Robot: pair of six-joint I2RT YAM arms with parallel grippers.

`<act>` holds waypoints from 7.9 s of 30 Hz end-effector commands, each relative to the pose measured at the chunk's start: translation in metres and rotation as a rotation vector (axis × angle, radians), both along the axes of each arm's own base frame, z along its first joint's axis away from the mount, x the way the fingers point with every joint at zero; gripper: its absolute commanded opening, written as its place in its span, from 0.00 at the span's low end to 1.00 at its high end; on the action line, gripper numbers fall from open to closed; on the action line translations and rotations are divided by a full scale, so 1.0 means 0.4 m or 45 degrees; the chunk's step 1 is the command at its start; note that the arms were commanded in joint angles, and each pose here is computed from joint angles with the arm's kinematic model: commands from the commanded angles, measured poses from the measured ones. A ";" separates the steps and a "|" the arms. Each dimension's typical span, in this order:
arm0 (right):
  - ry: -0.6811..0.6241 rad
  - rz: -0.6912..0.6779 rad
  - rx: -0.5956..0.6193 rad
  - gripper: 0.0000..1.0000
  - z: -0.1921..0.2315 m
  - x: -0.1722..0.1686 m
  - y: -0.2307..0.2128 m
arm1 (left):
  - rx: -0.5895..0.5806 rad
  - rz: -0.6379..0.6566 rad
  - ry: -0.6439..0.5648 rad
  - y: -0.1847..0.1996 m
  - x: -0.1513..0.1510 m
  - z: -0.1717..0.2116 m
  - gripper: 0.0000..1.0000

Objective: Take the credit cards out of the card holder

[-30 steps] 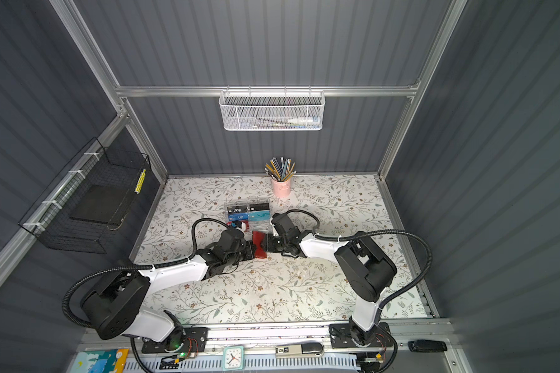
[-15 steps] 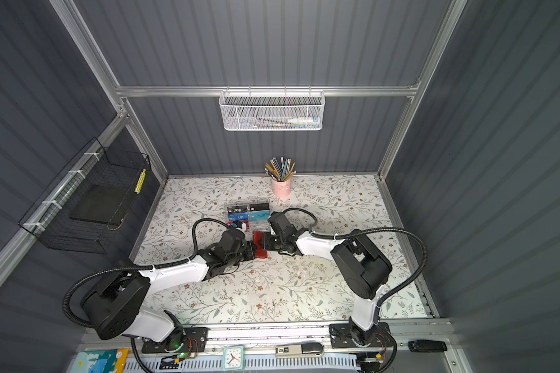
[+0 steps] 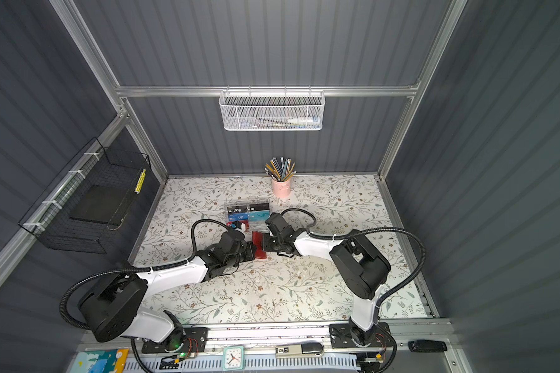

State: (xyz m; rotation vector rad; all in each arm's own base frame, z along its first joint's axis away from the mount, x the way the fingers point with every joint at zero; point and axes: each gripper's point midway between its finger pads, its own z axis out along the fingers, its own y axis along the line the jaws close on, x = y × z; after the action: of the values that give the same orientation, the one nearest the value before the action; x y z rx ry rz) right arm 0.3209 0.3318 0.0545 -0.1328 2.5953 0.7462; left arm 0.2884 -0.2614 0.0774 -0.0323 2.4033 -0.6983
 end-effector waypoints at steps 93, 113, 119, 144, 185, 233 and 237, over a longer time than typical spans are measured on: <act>-0.032 -0.036 -0.097 0.24 -0.028 -0.104 -0.252 | -0.036 -0.016 -0.107 0.014 -0.080 0.043 0.78; -0.017 -0.001 -0.169 0.30 -0.060 -0.072 -0.162 | -0.134 -0.057 -0.075 0.027 -0.134 0.048 1.00; -0.001 -0.008 -0.183 0.21 -0.089 -0.075 -0.163 | -0.151 -0.078 -0.054 0.021 -0.144 0.051 1.00; -0.174 0.030 -0.432 0.00 0.133 -0.070 -0.195 | -0.153 -0.072 -0.064 0.043 -0.159 0.037 1.00; 0.010 -0.099 -0.261 0.12 -0.030 -0.097 -0.373 | -0.218 -0.154 0.000 -0.121 -0.071 0.037 1.00; 0.042 -0.126 -0.124 0.35 -0.061 -0.098 -0.359 | -0.731 -0.228 0.172 -0.295 -0.040 0.059 1.00; 0.046 -0.126 -0.114 0.35 -0.062 -0.101 -0.358 | -0.746 -0.224 0.177 -0.297 -0.040 0.061 1.00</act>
State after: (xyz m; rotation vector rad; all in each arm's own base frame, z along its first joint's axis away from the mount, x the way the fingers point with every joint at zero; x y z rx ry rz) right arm 0.2832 0.1890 0.0309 -0.0254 2.6454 0.5808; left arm 0.2740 -0.3738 0.0990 -0.1212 2.2723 -1.4667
